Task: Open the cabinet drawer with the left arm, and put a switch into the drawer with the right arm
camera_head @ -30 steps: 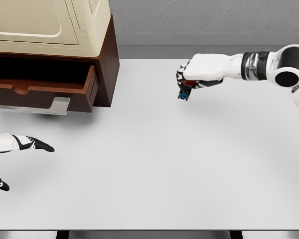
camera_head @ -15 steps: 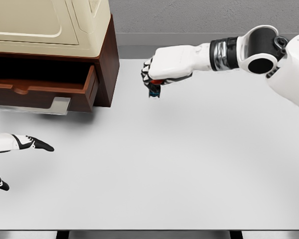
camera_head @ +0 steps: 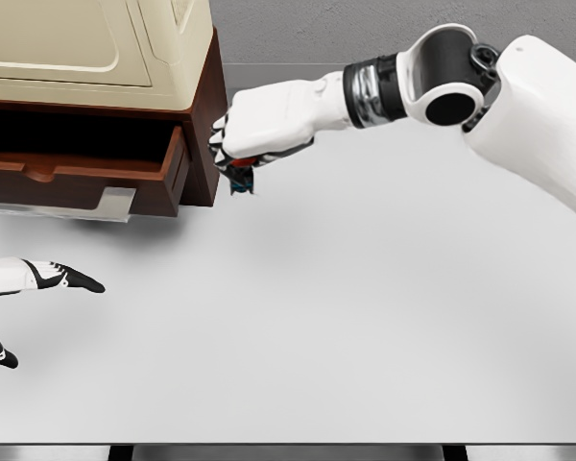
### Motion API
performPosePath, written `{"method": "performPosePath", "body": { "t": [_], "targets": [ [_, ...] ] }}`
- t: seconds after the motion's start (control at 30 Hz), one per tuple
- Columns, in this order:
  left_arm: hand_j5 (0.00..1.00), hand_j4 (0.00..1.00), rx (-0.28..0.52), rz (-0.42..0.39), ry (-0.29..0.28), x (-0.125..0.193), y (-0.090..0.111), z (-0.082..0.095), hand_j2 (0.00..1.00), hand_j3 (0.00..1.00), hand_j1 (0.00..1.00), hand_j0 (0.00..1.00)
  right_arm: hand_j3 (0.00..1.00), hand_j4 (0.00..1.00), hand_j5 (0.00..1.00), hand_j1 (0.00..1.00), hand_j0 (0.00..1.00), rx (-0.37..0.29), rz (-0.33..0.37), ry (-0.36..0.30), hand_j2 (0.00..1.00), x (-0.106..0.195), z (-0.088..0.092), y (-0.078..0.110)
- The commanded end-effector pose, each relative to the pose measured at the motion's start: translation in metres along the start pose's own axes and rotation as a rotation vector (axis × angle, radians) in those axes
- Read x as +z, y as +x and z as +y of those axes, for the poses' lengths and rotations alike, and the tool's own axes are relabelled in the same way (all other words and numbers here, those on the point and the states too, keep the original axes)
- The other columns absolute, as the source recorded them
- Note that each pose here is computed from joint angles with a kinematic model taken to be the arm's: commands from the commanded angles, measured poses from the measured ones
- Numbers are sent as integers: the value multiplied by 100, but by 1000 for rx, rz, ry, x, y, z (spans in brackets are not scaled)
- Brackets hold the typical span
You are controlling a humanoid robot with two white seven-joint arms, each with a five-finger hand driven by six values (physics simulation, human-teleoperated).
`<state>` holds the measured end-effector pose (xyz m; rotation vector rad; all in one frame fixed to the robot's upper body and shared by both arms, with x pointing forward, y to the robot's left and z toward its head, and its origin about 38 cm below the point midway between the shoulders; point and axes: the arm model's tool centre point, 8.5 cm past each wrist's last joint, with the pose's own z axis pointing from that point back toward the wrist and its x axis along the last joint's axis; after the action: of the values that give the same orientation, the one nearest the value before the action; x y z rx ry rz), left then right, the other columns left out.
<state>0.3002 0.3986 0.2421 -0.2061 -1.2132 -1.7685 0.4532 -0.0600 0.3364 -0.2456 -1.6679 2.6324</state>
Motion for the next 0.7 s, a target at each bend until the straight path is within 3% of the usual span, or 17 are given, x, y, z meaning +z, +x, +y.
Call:
{"method": "performPosePath", "body": {
  "t": [0.0,0.67],
  "targets": [
    [100,100,5,0,5,1,0,1,100,100,100,100,34,34,34,34,34,-22,-19,-16,34,-3,-2,2],
    [100,100,3,-3,3,0,1,1,100,100,100,100,34,34,34,34,34,76,-104,-74,34,-21,-74,20]
  ]
}}
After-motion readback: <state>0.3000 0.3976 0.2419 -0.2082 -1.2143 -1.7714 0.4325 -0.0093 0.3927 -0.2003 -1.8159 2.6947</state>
